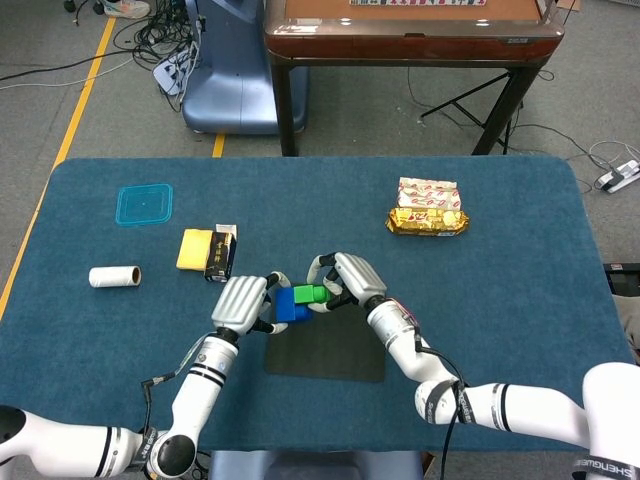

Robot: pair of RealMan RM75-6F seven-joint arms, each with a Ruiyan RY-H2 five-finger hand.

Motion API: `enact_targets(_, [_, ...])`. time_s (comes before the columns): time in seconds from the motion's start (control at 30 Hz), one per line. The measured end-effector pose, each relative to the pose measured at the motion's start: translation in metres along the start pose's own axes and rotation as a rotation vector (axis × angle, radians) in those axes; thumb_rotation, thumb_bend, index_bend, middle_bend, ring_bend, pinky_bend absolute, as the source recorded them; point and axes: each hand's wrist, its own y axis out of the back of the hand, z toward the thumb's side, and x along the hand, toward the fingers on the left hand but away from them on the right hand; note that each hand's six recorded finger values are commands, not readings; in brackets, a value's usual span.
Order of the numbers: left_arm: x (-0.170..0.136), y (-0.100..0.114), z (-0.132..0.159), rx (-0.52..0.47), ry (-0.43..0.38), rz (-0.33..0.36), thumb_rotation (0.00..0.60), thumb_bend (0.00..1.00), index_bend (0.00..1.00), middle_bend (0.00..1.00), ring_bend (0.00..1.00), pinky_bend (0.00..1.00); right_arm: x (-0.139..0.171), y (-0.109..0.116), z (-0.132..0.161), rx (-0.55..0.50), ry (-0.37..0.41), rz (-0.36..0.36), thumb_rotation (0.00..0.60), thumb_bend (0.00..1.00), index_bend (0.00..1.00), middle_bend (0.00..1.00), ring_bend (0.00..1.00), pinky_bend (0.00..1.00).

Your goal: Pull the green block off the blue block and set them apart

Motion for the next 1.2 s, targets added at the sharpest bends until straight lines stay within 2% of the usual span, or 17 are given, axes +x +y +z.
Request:
enact_targets(0.33, [0.000, -0.001, -0.003, 0.006, 0.007, -0.003, 0.600, 0.27, 0.63, 1.00, 1.00, 1.00, -0.001, -0.002, -0.002, -0.009, 0.000, 0.002, 0.600, 0.24, 0.67, 1.00, 1.00, 1.00])
enact_targets(0.63, [0.001, -0.001, -0.008, 0.020, 0.021, 0.002, 0.600, 0.27, 0.63, 1.00, 1.00, 1.00, -0.001, -0.001, -0.006, -0.010, -0.009, -0.002, 0.600, 0.39, 0.72, 1.00, 1.00, 1.00])
enact_targets(0.97, [0.003, -0.002, -0.015, 0.022, 0.040, 0.000, 0.600, 0.27, 0.63, 1.00, 1.00, 1.00, 0.002, 0.002, -0.009, -0.008, -0.014, -0.001, 0.600, 0.42, 0.74, 1.00, 1.00, 1.00])
enact_targets(1.2, [0.003, -0.004, -0.025, 0.041, 0.059, -0.002, 0.600, 0.27, 0.63, 1.00, 1.00, 1.00, 0.017, 0.012, -0.016, 0.036, -0.017, -0.011, 0.600, 0.42, 0.74, 1.00, 1.00, 1.00])
